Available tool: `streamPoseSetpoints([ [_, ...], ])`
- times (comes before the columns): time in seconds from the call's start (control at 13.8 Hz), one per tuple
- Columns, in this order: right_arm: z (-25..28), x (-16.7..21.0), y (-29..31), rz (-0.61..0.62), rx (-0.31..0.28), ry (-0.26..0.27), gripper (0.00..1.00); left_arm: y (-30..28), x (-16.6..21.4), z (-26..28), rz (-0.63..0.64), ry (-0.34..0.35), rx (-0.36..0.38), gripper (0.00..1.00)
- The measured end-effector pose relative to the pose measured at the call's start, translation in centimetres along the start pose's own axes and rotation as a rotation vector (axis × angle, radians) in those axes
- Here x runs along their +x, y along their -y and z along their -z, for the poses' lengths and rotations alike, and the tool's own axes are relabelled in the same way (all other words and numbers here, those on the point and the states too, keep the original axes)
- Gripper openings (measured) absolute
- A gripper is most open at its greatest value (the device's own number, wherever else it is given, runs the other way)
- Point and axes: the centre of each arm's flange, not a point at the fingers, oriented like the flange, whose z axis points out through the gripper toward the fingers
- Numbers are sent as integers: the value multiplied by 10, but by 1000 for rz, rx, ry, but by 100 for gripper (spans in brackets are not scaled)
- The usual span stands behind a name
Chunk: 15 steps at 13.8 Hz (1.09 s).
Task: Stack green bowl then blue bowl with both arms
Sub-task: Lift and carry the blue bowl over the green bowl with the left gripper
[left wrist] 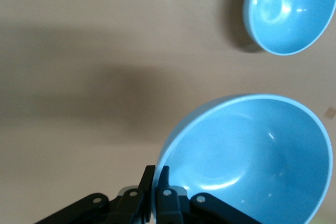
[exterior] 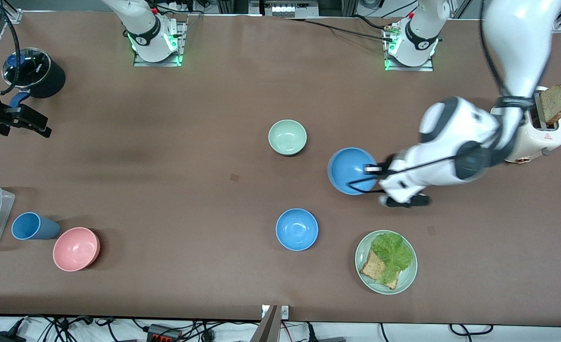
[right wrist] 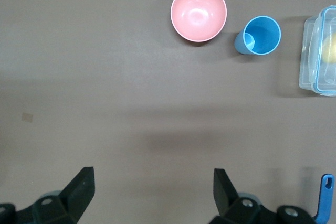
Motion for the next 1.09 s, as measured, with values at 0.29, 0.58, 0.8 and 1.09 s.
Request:
streamPoseSetpoints([
  [0.29,-4,2,1,3,0,8,100,-60,-56,-66,59,-68,-18,5],
  [0.58,-4,2,3,18,0,9,100,-83,-112,-101,78,-77,16,5],
  [0.8,-5,0,4,28,1,21,100,-99,-145,-121,87,-93,22,5],
  [1.09,-5,0,5,29,1,25,100,-106,-169,-146,74,-94,27,5],
])
